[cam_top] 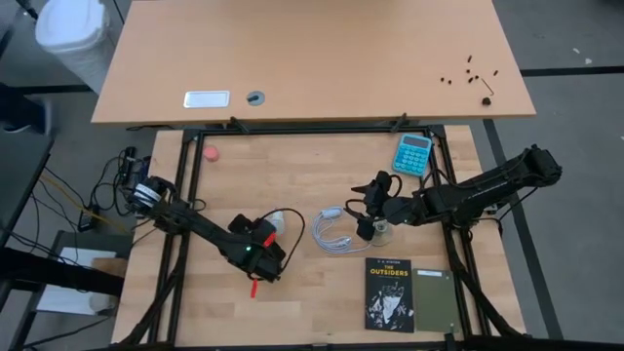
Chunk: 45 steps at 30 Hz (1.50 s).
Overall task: Screw lightbulb
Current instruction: Insert the white lightbulb into the silver lamp
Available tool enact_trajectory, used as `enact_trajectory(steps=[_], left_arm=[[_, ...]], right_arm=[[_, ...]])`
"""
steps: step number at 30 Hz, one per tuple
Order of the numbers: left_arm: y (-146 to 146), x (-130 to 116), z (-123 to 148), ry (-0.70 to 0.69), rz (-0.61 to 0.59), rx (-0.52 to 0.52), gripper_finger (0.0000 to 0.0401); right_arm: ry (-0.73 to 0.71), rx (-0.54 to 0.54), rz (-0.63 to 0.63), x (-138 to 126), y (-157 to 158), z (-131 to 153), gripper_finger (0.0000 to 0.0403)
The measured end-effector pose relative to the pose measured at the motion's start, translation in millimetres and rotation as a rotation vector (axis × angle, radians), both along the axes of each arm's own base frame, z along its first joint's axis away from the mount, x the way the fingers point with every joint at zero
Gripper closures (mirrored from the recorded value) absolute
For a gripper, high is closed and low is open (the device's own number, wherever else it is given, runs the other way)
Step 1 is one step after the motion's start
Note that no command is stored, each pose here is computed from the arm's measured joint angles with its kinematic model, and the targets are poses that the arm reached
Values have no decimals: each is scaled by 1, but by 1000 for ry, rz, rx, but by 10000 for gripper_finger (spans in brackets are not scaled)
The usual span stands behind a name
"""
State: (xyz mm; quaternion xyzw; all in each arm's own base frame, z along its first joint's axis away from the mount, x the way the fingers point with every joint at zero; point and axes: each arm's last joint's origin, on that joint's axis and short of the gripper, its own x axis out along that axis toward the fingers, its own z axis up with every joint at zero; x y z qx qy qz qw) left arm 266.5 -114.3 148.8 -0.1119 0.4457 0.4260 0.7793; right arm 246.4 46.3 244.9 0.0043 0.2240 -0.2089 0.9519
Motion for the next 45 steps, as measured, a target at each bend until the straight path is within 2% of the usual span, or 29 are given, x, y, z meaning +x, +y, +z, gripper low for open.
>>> enact_trajectory(steps=[3, 8, 14, 21, 25, 31, 35, 39, 43, 45], left_arm=[[-1, 2, -6, -54, 2, -24, 73], [1, 3, -9, -46, -39, -11, 73], [1, 2, -9, 50, -173, 32, 73], [-2, 1, -7, 161, -341, 47, 73], [-7, -5, 1, 199, -426, 66, 73], [0, -21, 26, 208, -494, 115, 73], [4, -28, 31, 341, -617, 114, 73], [5, -29, 32, 465, -770, 182, 73], [5, -29, 32, 618, -990, 256, 73], [5, -29, 32, 670, -1063, 303, 73]], right_arm=[[-3, -8, 6, 0, 0, 1, 94], [9, -29, 16, 0, 0, 0, 94], [53, -43, 51, -1, 0, -2, 94], [45, -4, 33, -2, 0, -3, 94], [67, 28, 10, -4, 0, -6, 94], [66, 103, -18, -6, 1, -9, 94], [56, 112, -8, -6, 4, -8, 94], [54, 123, 2, -7, 8, -8, 94], [58, 113, 13, -7, 10, -8, 94], [59, 113, 13, -7, 10, -8, 94]])
